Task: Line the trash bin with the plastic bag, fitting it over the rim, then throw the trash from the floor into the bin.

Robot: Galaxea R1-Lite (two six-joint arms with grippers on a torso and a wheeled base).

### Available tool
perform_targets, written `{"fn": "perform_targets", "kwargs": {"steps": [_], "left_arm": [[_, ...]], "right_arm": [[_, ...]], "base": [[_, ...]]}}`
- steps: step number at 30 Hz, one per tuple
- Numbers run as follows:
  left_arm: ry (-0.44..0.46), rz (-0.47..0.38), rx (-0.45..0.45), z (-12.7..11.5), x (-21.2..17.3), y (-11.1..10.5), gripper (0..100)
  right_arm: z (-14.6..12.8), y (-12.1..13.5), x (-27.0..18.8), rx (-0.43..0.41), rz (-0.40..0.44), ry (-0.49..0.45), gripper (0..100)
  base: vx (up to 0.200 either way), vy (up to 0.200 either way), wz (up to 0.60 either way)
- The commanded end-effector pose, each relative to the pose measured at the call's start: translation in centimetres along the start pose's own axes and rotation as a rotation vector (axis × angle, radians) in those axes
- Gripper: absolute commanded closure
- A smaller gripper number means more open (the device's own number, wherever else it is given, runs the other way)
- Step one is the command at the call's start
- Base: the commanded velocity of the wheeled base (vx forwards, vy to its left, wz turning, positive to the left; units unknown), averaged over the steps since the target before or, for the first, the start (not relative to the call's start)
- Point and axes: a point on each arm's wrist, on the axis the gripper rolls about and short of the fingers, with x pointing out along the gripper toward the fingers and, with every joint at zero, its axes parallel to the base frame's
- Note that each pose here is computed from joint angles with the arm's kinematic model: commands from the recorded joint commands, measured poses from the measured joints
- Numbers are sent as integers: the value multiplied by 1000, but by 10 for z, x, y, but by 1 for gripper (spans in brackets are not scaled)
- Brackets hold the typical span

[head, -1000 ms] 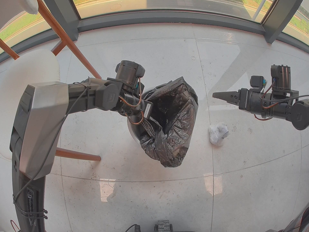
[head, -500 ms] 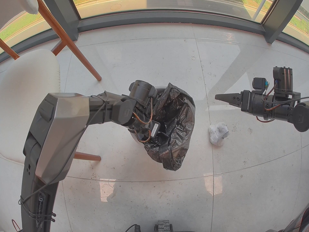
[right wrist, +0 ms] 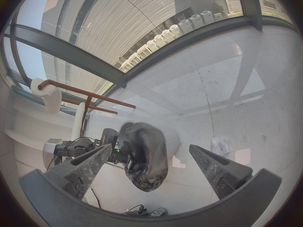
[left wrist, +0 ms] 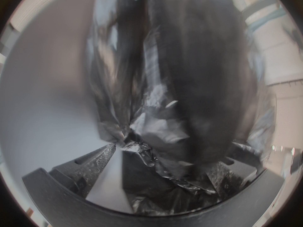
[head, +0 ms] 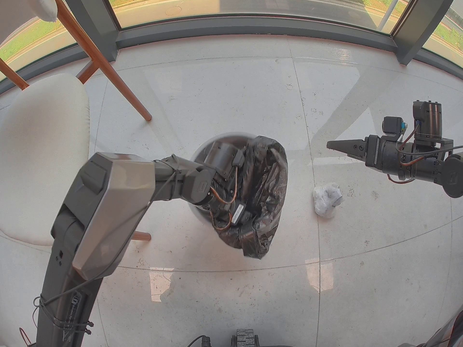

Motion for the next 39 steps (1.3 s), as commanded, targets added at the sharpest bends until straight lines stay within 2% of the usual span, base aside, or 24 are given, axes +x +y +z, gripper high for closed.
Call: {"fn": "perform_targets", "kwargs": {"steps": [1,7,17,23,26,30,33,35,39], "left_arm": [[-6,7,15,-3,11,0,0],[-138,11,9,11,10,0,0],[-182,-11,11,19,-1,2,0],[-330,5,37,36,-12,4,0],[-374,1,42,41,-18,-2,0],[-449,-9,55,59,-61,-12,0],[-446,-10,56,59,-67,-12,0],[-452,-11,56,65,-100,-9,0],[-429,-7,58,65,-126,-5,0]], "right_arm": [[-1,-1,-3,3,-6,2,0],[-2,-1,-2,3,-5,4,0],[-3,0,-2,2,-2,8,0],[-7,-2,-4,10,-11,17,0],[-9,-1,-9,11,-12,16,0],[-11,-3,-11,16,-21,21,0],[-11,-3,-11,16,-21,21,0],[-11,-5,-12,18,-25,20,0],[-13,-3,-16,18,-27,19,0]], "base": [[0,0,0],[0,0,0],[0,0,0],[0,0,0],[0,0,0],[0,0,0],[0,0,0],[0,0,0],[0,0,0]]}}
